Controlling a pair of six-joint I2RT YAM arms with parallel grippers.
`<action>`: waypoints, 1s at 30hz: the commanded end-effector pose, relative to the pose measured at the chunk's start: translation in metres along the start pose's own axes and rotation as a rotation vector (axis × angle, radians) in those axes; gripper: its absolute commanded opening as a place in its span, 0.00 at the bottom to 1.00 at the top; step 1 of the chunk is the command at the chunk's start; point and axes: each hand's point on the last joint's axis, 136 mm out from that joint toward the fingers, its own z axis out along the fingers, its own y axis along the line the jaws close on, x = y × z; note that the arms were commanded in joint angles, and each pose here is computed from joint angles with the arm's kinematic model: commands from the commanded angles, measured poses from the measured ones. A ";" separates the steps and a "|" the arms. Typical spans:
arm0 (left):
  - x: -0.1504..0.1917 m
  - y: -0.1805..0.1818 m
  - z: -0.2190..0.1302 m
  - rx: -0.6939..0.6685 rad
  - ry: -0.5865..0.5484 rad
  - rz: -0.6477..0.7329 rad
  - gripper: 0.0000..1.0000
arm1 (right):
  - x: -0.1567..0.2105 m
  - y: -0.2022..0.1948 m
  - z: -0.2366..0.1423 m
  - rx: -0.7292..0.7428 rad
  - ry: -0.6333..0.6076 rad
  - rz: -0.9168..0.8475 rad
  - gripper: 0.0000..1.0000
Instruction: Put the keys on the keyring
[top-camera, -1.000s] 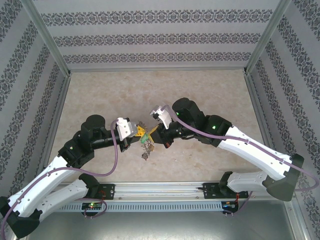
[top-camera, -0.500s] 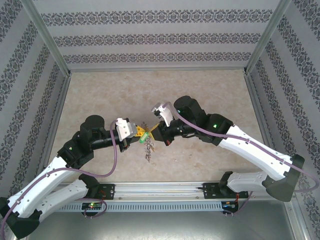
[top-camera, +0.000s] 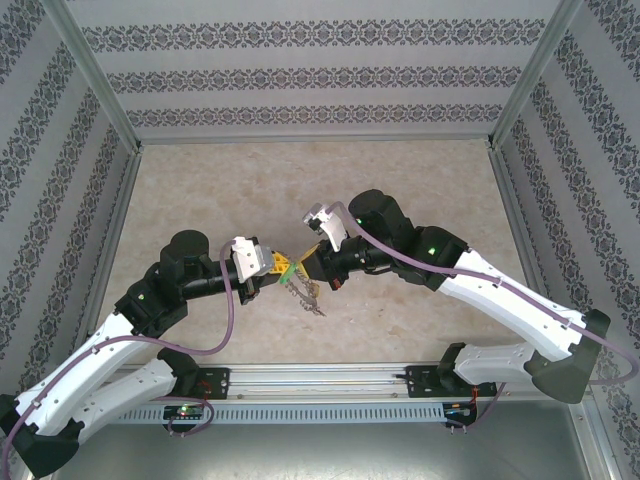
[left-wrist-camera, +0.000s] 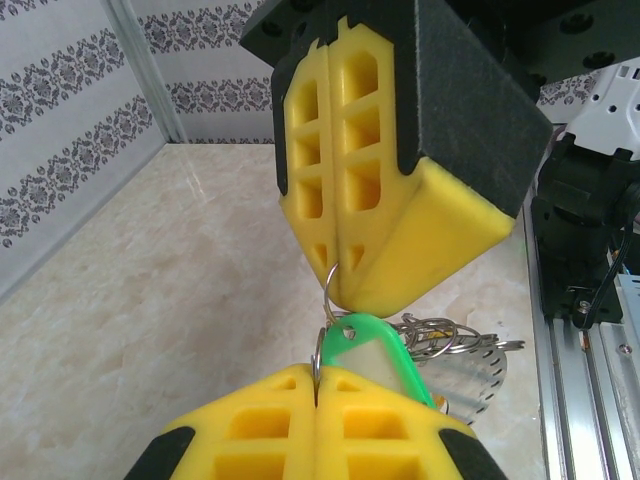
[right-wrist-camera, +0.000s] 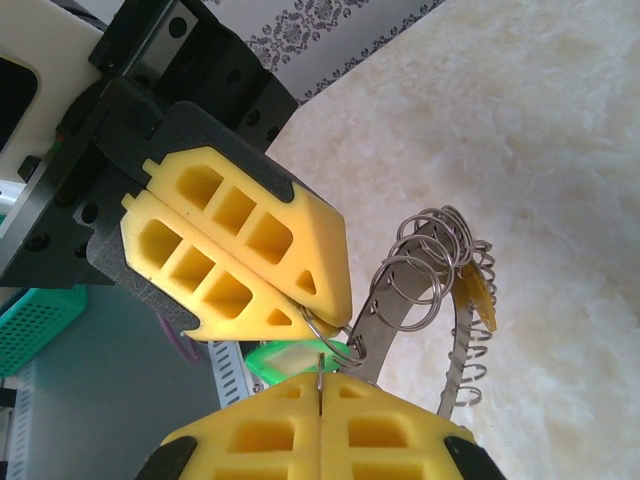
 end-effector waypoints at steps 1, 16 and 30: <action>-0.019 -0.005 -0.007 0.017 -0.064 0.051 0.00 | -0.007 0.004 -0.002 -0.024 -0.002 0.011 0.00; -0.020 -0.008 -0.008 0.027 -0.068 0.056 0.00 | -0.005 -0.005 0.000 -0.007 0.004 0.044 0.00; -0.021 -0.011 -0.008 0.044 -0.077 0.059 0.00 | -0.003 -0.007 0.001 -0.017 0.012 0.055 0.00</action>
